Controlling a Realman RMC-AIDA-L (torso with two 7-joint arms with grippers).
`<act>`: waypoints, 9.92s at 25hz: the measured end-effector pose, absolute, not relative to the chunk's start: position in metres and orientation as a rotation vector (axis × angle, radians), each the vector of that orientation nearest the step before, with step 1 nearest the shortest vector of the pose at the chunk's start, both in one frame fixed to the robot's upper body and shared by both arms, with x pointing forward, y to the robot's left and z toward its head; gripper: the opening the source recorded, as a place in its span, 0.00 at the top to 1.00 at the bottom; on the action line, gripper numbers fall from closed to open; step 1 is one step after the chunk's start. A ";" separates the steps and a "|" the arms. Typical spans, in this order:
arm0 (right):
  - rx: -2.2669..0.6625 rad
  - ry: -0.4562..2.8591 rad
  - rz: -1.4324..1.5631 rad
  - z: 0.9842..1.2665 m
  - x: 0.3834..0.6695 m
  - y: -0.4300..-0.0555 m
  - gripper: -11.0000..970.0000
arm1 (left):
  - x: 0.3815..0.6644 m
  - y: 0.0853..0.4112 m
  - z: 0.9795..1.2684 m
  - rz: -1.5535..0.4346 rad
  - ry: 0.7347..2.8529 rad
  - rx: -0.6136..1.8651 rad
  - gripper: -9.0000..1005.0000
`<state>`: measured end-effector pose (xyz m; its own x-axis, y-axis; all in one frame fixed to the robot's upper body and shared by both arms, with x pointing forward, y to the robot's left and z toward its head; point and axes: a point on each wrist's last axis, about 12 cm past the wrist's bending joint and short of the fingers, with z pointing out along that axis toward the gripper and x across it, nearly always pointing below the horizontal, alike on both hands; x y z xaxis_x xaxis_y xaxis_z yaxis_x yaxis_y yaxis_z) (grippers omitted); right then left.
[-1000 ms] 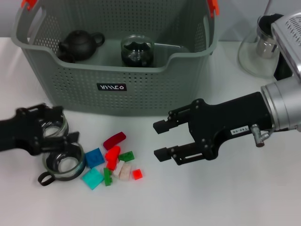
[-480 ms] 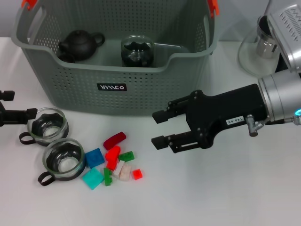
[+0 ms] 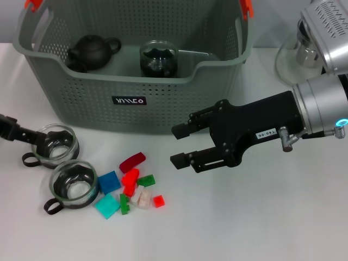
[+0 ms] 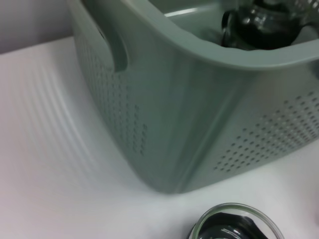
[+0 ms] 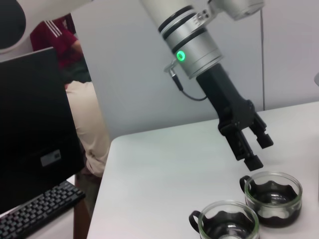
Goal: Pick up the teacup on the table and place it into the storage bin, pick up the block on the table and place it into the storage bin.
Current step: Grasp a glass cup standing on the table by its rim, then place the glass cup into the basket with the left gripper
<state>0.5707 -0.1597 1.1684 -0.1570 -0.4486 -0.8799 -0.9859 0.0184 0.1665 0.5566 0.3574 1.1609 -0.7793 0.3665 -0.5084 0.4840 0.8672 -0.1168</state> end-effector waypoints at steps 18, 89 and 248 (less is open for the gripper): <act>-1.496 1.695 1.060 1.163 0.573 -0.158 0.35 | 0.588 0.326 1.159 -0.172 2.646 0.604 0.13; -1.479 1.698 1.056 1.156 0.574 -0.159 0.35 | 0.590 0.336 1.128 -0.176 2.678 0.547 0.94; -1.464 1.844 1.158 1.142 0.567 -0.181 0.42 | 0.675 0.207 1.213 -0.020 2.171 0.993 0.23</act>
